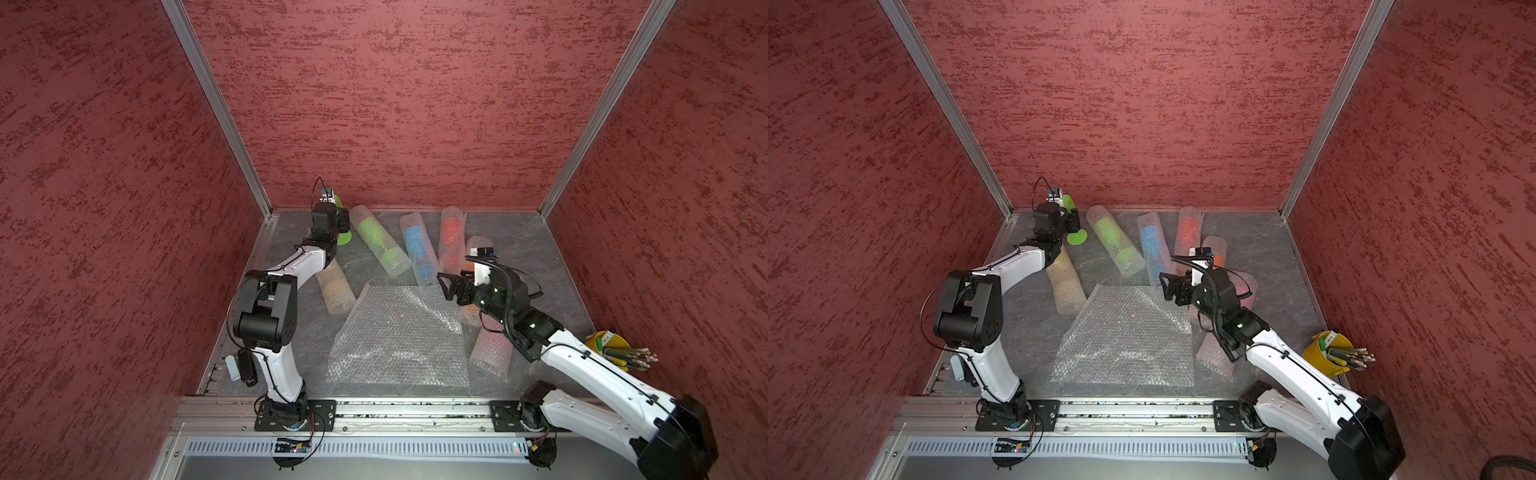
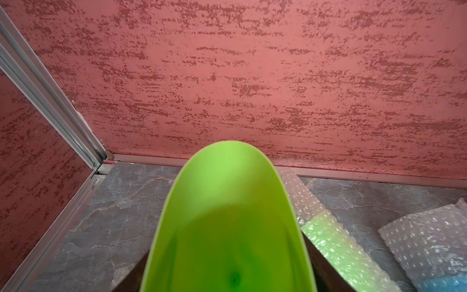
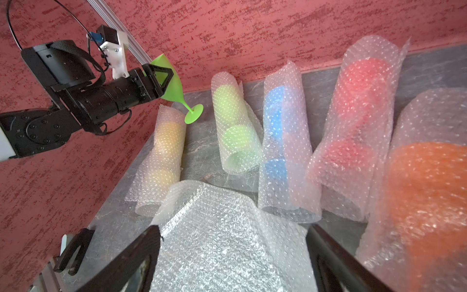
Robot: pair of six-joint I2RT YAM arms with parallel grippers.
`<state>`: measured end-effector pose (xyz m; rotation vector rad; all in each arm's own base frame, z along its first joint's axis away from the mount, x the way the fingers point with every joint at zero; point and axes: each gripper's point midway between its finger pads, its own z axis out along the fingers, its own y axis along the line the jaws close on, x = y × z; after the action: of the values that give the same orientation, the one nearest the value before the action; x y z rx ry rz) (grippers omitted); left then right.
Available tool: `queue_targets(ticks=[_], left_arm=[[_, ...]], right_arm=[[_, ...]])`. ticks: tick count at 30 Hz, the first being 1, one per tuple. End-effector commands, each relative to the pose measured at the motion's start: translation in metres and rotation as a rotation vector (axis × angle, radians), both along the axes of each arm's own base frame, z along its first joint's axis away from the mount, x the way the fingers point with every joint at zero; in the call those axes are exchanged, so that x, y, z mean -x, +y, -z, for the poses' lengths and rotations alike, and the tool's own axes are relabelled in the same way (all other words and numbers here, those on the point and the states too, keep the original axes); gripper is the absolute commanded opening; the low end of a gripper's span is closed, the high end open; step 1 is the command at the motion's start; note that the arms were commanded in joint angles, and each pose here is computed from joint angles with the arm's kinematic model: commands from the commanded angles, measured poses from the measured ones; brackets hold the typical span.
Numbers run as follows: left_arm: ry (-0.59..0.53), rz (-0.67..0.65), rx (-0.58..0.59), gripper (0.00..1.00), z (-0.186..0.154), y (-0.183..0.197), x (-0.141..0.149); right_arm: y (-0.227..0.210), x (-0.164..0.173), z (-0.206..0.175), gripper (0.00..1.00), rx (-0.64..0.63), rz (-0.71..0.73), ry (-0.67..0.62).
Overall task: Unpack wine glasses from bubble wrap
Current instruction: Place the wine glass at the center of the board.
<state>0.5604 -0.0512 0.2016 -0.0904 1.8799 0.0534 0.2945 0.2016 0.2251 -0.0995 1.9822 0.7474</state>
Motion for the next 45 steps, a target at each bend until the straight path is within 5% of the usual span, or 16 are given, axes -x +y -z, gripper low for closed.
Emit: queue_targets(ticks=[1, 12, 29, 36, 41, 45], left_arm=[[-0.036, -0.012, -0.035, 0.66, 0.004, 0.001, -0.014], [0.030, -0.083, -0.066, 0.73, 0.032, 0.019, -0.036], [0.145, -0.087, 0.009, 1.00, 0.041, 0.029, -0.030], [0.068, -0.187, 0.029, 1.00, -0.018, 0.048, -0.011], [0.012, -0.360, -0.016, 1.00, -0.095, 0.062, 0.031], [0.033, -0.427, 0.098, 1.00, -0.116, 0.068, 0.071]], right_arm=[[0.003, -0.002, -0.007, 0.92, -0.042, -0.008, -0.033], [0.002, -0.003, 0.003, 0.92, -0.018, -0.006, -0.030], [0.000, -0.001, 0.010, 0.92, -0.001, -0.006, -0.023], [-0.005, -0.001, 0.011, 0.92, 0.001, 0.016, -0.024], [-0.021, -0.006, 0.010, 0.93, 0.018, 0.114, -0.021], [-0.026, -0.006, 0.008, 0.93, 0.008, 0.143, -0.027]])
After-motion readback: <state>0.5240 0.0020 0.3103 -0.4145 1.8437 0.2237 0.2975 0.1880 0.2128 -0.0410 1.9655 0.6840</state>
